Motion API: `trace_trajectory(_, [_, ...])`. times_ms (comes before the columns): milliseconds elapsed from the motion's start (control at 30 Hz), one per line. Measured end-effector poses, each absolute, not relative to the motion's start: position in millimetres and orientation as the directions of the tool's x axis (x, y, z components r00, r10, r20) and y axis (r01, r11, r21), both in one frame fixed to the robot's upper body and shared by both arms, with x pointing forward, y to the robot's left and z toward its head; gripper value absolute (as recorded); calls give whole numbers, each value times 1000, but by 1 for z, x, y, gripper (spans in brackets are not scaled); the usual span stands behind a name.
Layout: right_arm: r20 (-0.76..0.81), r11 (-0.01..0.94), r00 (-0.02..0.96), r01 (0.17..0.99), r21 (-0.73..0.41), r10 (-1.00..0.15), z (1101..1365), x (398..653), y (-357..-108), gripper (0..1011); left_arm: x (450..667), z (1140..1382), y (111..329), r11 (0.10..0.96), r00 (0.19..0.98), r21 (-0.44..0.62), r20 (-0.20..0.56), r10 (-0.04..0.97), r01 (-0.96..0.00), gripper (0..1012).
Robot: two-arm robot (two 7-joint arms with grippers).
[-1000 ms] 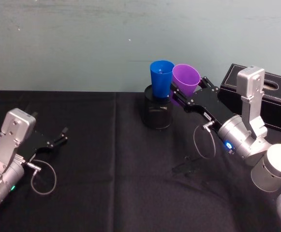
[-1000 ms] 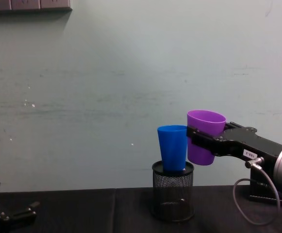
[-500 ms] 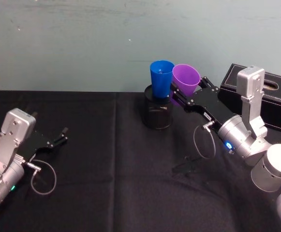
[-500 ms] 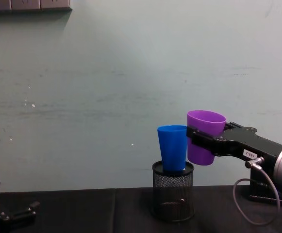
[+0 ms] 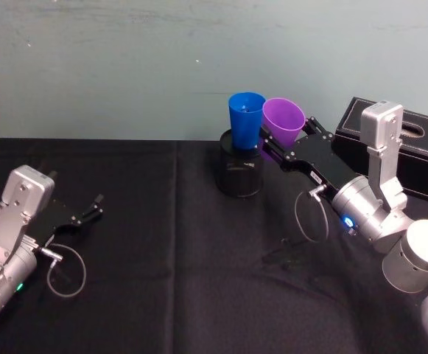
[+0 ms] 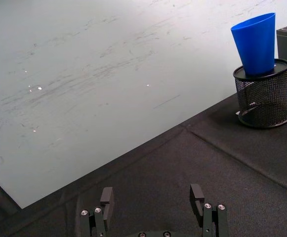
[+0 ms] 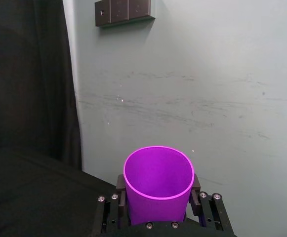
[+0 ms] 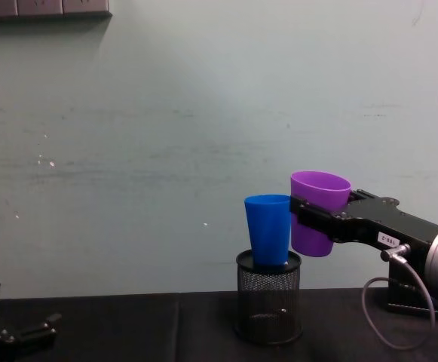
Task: Pick up one cup with a gripper and tap it against the other cup.
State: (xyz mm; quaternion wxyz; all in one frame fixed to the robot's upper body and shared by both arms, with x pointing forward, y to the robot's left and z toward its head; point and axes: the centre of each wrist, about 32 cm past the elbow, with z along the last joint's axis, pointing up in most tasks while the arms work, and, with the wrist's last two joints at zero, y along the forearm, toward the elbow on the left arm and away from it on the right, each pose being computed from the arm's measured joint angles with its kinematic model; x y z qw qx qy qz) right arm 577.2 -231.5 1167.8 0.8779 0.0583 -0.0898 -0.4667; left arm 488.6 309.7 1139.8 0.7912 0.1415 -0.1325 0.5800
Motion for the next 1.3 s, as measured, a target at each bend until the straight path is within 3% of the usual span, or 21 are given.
trace_trajectory(800, [97, 567, 559, 801, 190, -823, 1170, 578, -230, 726, 489, 1140, 310, 287, 292, 70, 374, 880, -955, 1012])
trace_trajectory(1300, [34, 598, 604, 779, 189, -797, 1176, 561, -230, 726, 489, 1140, 310, 287, 292, 70, 374, 880, -955, 1011])
